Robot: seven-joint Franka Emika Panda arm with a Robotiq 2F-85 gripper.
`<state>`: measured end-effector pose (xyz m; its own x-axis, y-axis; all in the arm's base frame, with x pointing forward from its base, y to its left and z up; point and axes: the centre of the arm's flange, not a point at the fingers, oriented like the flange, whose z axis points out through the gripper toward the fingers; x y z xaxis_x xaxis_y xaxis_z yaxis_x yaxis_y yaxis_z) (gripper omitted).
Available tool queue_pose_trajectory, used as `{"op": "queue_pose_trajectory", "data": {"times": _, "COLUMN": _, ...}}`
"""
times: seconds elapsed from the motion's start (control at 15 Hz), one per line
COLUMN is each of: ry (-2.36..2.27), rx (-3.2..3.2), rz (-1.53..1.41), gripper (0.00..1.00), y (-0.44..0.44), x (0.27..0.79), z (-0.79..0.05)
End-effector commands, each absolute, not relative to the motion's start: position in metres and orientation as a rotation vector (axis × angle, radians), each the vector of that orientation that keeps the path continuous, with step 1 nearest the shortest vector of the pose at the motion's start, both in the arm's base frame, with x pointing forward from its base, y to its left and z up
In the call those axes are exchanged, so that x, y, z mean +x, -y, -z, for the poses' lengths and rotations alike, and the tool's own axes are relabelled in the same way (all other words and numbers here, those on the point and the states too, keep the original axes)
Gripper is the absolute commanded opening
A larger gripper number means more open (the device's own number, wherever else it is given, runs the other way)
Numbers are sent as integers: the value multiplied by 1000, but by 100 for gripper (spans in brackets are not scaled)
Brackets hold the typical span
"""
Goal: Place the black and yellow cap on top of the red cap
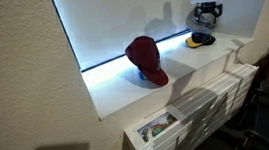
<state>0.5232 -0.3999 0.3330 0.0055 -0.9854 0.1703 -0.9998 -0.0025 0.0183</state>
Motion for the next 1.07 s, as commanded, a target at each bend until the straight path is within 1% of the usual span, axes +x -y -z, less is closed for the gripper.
{"op": "queue_pose_trajectory", "data": {"times": 0.0, "ry": 2272, "rx": 1909, "rz": -308, "gripper": 100, "y": 421, "x": 535, "z": -308}}
{"op": "queue_pose_trajectory", "data": {"times": 0.13, "ry": 2352, "rx": 1776, "rz": -388, "gripper": 100, "y": 440, "x": 534, "z": -295}}
{"op": "queue_pose_trajectory", "data": {"times": 0.27, "ry": 2421, "rx": 1625, "rz": -423, "gripper": 100, "y": 496, "x": 500, "z": -275}}
{"op": "queue_pose_trajectory", "data": {"times": 0.4, "ry": 2447, "rx": 1527, "rz": -361, "gripper": 100, "y": 531, "x": 486, "z": -259}}
{"op": "queue_pose_trajectory", "data": {"times": 0.47, "ry": 2409, "rx": 1602, "rz": -380, "gripper": 100, "y": 492, "x": 486, "z": -272}}
{"op": "queue_pose_trajectory", "data": {"times": 0.53, "ry": 2419, "rx": 1560, "rz": -370, "gripper": 100, "y": 510, "x": 474, "z": -264}}
{"op": "queue_pose_trajectory", "data": {"times": 0.67, "ry": 2423, "rx": 1530, "rz": -366, "gripper": 100, "y": 525, "x": 466, "z": -256}}
{"op": "queue_pose_trajectory", "data": {"times": 0.87, "ry": 2410, "rx": 1564, "rz": -368, "gripper": 100, "y": 523, "x": 474, "z": -256}}
{"op": "queue_pose_trajectory", "data": {"times": 1.0, "ry": 2384, "rx": 1669, "rz": -287, "gripper": 100, "y": 529, "x": 485, "z": -245}}
